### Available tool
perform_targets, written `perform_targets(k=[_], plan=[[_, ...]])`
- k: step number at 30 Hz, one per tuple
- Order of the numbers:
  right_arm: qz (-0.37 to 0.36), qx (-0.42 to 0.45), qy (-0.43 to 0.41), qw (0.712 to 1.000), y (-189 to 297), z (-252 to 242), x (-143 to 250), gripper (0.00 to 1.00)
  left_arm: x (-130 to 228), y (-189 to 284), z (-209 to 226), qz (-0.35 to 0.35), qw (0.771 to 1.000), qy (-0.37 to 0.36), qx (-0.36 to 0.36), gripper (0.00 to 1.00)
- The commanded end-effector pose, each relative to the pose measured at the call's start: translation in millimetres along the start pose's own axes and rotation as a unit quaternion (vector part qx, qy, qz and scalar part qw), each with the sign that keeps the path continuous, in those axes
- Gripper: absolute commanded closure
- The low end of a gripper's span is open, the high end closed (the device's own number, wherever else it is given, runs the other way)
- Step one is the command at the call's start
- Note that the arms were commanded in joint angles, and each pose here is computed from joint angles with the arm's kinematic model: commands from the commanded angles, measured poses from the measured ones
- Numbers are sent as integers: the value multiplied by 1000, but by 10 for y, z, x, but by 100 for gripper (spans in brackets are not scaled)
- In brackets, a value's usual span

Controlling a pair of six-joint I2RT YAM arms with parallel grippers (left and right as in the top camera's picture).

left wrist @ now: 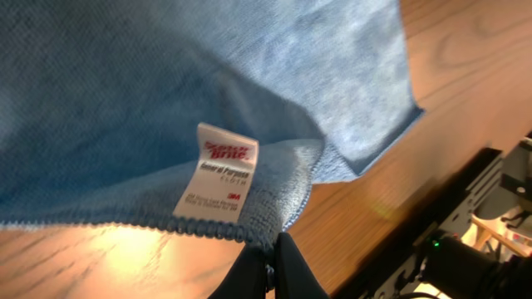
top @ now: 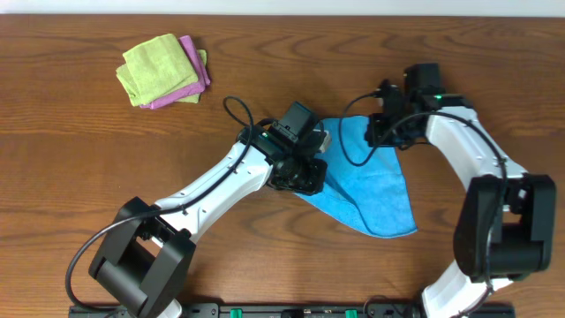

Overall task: Fold the cloth
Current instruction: 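Grasp the top edge with the right gripper and pull corners apart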

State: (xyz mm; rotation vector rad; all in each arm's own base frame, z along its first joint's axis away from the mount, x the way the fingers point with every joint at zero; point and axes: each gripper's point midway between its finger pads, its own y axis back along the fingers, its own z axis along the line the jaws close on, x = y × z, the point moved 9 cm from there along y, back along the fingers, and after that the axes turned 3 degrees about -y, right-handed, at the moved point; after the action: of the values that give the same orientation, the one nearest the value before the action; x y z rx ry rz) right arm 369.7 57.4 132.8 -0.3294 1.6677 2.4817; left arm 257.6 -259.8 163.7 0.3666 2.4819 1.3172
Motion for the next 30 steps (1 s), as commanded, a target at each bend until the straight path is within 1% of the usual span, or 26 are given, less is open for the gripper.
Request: perform_targets(k=[1,5,10,17,23,30], plan=[[7,-15,30,999,-122,131,9,99,20,-5,31,8,1000,1,-19,94],[10,-3,38,999,-252,108,0,98,57,-12,45,17,999,4,-28,94],[15,15,32,999,-360,9,-5,99,134,-8,104,35,998,12,-58,94],[25,30,28,999,-456,-52,15,99,178,-32,81,46,997,9,-58,94],[12,43,32,998,-456,-75,-24,99,386,-173,-51,87,995,-1,-48,94],[4,58,33,998,-454,-97,-50,99,600,-220,-122,137,989,-2,-63,94]])
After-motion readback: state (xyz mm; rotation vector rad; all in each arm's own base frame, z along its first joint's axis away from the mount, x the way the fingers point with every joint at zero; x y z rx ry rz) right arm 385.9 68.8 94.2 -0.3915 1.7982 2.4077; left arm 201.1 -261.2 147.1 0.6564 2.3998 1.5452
